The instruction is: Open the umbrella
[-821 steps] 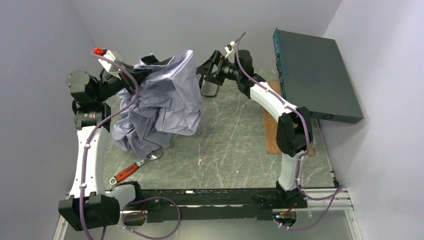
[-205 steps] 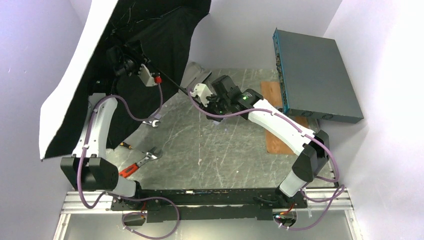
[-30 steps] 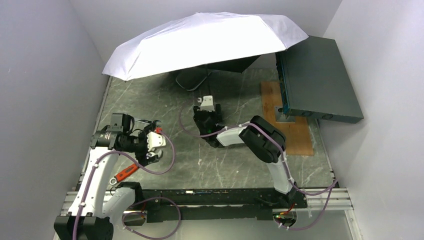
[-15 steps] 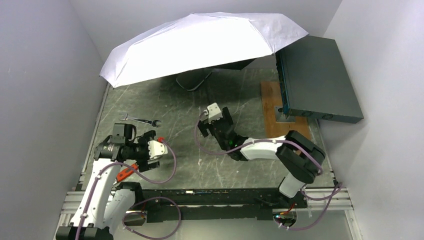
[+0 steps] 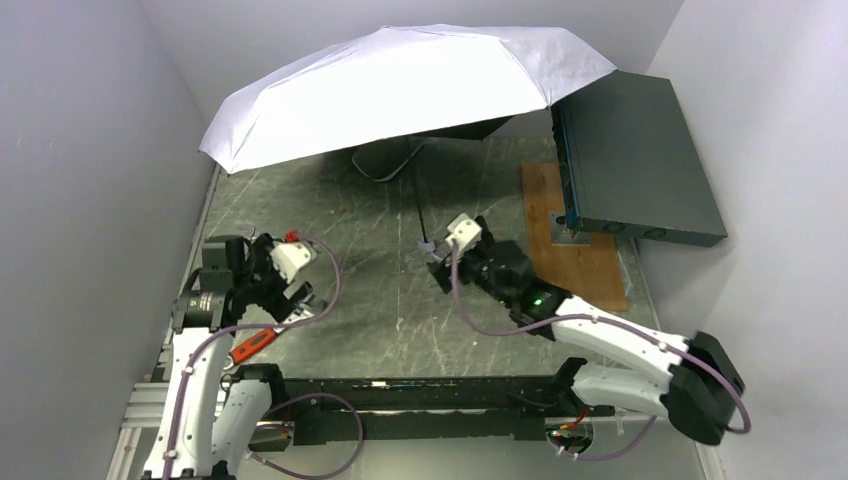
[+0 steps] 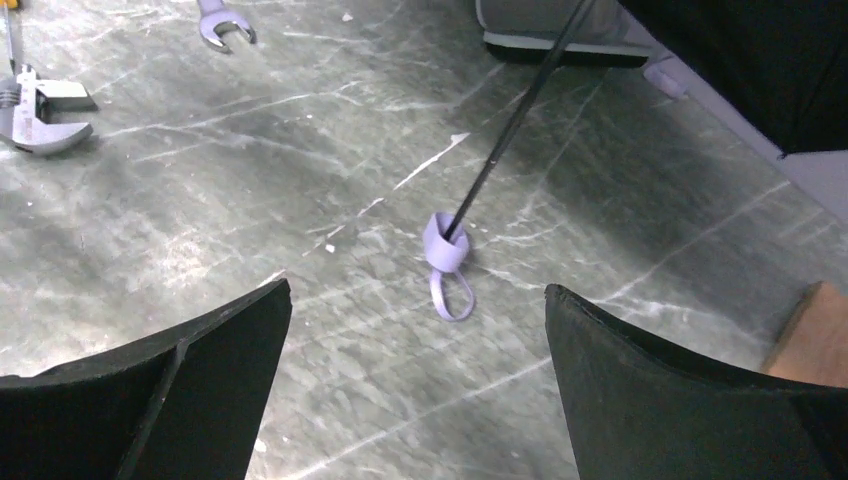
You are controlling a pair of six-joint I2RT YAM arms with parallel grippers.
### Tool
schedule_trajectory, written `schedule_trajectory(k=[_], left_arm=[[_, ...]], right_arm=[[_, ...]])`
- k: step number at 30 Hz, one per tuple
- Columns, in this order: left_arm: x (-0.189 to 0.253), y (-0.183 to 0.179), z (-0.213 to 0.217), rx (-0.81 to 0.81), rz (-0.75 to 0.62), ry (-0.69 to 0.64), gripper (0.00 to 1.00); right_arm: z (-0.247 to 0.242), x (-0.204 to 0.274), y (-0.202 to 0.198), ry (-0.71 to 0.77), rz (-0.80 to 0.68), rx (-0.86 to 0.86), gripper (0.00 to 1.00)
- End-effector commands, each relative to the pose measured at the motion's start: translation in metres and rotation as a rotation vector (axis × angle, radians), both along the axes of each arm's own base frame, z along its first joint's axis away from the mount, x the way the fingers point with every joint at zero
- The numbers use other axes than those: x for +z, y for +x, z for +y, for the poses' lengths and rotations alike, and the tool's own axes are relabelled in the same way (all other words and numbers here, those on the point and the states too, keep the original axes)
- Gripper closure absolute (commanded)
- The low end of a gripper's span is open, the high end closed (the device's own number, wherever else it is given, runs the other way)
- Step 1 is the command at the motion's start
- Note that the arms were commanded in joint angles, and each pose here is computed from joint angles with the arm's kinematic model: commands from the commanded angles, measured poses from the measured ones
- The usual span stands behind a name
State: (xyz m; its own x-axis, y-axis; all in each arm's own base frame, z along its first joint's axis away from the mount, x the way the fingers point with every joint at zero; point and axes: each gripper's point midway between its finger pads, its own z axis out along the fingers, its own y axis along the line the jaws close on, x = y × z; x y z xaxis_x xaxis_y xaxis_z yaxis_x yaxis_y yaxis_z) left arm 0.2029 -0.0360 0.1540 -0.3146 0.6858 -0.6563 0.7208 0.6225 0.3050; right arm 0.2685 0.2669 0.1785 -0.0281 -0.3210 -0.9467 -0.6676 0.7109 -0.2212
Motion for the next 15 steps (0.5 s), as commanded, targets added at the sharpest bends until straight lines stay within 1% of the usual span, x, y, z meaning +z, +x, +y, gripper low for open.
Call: schedule_trajectory(k=[1, 2, 4, 6, 8, 10, 12, 15], left_arm=[[0.029, 0.015, 0.018, 0.253, 0.013, -0.096, 0.00], [0.032, 0.016, 0.019, 0.296, 0.021, -0.121, 0.00], [0.040, 0.019, 0.024, 0.371, 0.007, -0.149, 0.00], [0.048, 0.018, 0.025, 0.395, -0.020, -0.165, 0.00], [0.053, 0.016, 0.025, 0.404, -0.041, -0.171, 0.00], [0.058, 0.013, 0.031, 0.429, -0.068, -0.155, 0.00], [0.059, 0.010, 0.039, 0.459, -0.089, -0.123, 0.00], [0.061, 0.007, 0.053, 0.503, -0.135, -0.061, 0.00]], right_arm=[[-0.018, 0.012, -0.020, -0.040, 0.085, 0.148, 0.02], [-0.024, 0.015, -0.023, -0.054, 0.109, 0.156, 0.02], [-0.034, 0.028, -0.027, -0.067, 0.110, 0.162, 0.02], [-0.043, 0.038, -0.036, -0.080, 0.101, 0.185, 0.02], [-0.055, 0.045, -0.046, -0.072, 0.127, 0.220, 0.00], [-0.062, 0.043, -0.059, -0.078, 0.160, 0.255, 0.00], [-0.067, 0.036, -0.073, -0.099, 0.170, 0.294, 0.00], [-0.074, 0.032, -0.083, -0.102, 0.161, 0.306, 0.00]])
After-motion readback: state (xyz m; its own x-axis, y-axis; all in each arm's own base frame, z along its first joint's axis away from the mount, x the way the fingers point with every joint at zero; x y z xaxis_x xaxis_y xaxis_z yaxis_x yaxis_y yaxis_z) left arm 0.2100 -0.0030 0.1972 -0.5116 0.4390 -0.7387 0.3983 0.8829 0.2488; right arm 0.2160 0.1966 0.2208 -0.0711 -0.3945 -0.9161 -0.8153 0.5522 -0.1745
